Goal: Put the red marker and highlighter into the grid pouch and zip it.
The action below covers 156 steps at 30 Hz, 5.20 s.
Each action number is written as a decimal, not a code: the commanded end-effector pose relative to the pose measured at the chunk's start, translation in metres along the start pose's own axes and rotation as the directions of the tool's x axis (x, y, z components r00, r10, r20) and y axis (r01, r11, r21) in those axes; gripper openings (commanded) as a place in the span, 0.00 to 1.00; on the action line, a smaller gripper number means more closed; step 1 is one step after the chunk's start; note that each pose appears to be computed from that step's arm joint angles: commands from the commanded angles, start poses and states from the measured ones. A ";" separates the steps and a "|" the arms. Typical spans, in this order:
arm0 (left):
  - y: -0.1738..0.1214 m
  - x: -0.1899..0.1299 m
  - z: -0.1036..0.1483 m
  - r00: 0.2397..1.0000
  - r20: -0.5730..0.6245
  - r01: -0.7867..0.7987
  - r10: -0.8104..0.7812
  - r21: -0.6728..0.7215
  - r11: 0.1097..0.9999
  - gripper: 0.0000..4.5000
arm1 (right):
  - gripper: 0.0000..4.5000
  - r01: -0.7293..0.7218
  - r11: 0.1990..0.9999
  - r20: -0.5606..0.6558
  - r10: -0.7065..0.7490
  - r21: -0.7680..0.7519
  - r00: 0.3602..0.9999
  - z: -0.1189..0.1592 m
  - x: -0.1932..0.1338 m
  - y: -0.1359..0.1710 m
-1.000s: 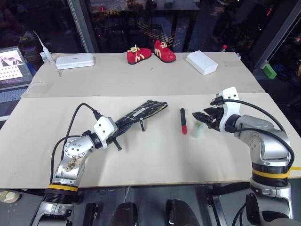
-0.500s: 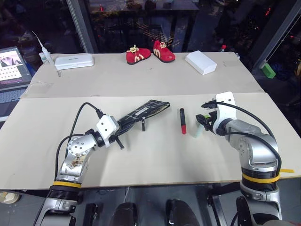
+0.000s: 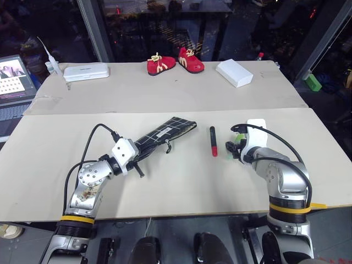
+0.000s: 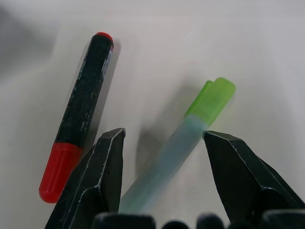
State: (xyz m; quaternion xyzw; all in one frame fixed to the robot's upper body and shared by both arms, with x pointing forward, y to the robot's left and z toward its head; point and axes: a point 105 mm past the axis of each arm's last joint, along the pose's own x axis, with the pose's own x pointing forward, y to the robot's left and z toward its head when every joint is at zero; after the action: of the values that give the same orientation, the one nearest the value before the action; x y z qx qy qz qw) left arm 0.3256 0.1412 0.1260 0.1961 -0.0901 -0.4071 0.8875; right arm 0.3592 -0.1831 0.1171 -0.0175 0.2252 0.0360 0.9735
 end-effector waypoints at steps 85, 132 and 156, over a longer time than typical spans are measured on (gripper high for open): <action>0.002 0.004 0.035 0.993 0.096 0.060 -0.067 0.070 0.996 0.00 | 0.10 0.248 -0.124 0.030 0.844 -0.961 0.535 0.065 -0.008 0.159; 0.001 0.001 0.034 0.995 0.094 0.015 -0.020 0.050 0.999 0.00 | 0.74 -0.133 0.977 0.022 0.139 -0.164 0.990 0.002 0.033 0.025; 0.000 -0.001 0.028 0.996 0.089 0.011 -0.015 0.050 0.999 0.00 | 0.13 -0.107 0.977 0.091 0.125 -0.184 0.988 0.007 0.034 0.027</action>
State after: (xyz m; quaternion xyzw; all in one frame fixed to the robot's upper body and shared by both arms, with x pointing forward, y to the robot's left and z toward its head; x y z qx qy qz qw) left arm 0.3164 0.1331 0.1418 0.1974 -0.1173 -0.4224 0.8768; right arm 0.3858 -0.1465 0.0944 -0.0869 0.2002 0.1275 0.9675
